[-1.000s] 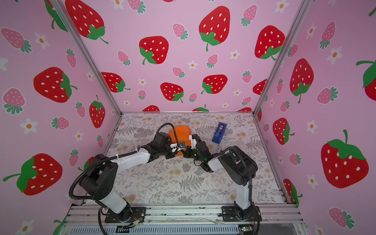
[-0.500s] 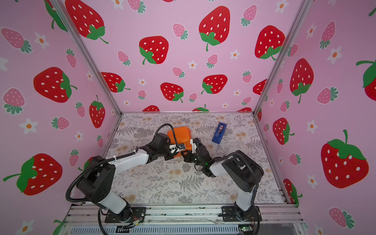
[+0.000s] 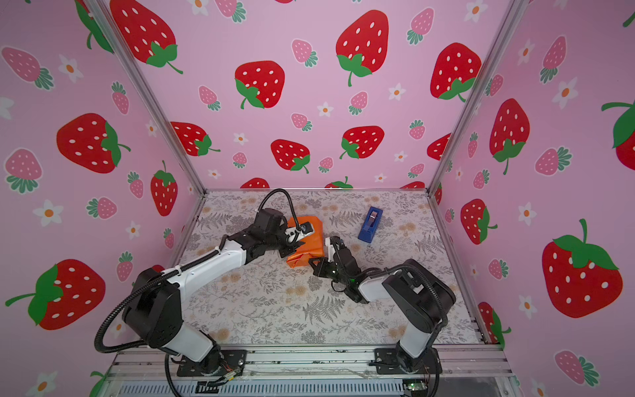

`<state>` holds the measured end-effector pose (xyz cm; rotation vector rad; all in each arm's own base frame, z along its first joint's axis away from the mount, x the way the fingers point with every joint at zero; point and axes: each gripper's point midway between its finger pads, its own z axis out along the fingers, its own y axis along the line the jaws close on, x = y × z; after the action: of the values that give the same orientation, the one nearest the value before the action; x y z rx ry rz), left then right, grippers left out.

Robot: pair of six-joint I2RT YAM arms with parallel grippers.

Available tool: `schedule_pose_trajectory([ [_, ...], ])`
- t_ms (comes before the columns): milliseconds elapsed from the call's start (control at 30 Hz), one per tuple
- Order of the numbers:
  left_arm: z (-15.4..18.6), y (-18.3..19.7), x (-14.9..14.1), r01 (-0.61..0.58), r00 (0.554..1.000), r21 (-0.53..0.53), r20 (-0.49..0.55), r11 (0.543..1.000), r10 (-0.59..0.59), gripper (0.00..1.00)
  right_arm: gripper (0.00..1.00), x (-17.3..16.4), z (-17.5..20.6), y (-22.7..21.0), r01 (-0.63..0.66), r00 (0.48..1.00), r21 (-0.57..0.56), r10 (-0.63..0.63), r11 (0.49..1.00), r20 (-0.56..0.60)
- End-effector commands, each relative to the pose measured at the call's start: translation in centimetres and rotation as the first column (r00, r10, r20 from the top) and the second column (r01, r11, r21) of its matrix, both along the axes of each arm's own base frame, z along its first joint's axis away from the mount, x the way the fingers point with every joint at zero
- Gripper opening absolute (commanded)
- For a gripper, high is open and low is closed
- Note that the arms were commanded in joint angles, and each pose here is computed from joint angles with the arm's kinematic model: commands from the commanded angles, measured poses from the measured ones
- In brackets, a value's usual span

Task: Wrap a gift box in wrapping paper
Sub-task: Stick the wrapping paper to the gift box.

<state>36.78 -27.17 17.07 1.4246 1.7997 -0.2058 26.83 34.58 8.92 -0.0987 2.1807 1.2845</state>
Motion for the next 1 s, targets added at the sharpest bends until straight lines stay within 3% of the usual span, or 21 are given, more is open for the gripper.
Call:
schedule_pose_trajectory([
  [0, -1.1, 0.1, -1.2, -0.040, 0.976, 0.019, -0.213, 0.999, 0.043, 0.27, 0.00, -0.6, 1.2, 0.0, 0.014, 1.000, 0.054, -0.012, 0.998, -0.025],
  [67, -1.5, 0.0, -1.5, -0.072, 0.956, 0.018, -0.284, 0.997, 0.074, 0.22, 0.00, -1.3, 1.1, -0.1, 0.013, 0.999, 0.059, -0.010, 0.998, -0.044],
  [300, -4.1, -1.1, -4.4, -0.030, 0.864, -0.011, -0.502, 0.999, 0.020, 0.00, 0.00, -1.9, 1.5, 1.6, -0.038, 0.997, 0.118, 0.045, 0.992, -0.055],
  [467, -6.0, -1.3, -4.9, -0.017, 0.810, 0.016, -0.586, 1.000, 0.023, 0.00, 0.00, -1.1, 1.6, 2.8, -0.046, 0.997, 0.132, 0.053, 0.990, -0.049],
  [767, -6.0, -0.8, -4.5, -0.033, 0.811, 0.033, -0.583, 0.999, 0.046, 0.00, 0.00, 0.6, 0.1, 3.3, -0.007, 0.997, 0.081, 0.013, 0.997, -0.074],
  [967, -4.2, -0.7, -3.4, -0.057, 0.833, 0.009, -0.551, 0.998, 0.052, 0.00, 0.00, -0.4, 2.3, 2.4, -0.030, 0.999, 0.091, 0.034, 0.995, -0.041],
])
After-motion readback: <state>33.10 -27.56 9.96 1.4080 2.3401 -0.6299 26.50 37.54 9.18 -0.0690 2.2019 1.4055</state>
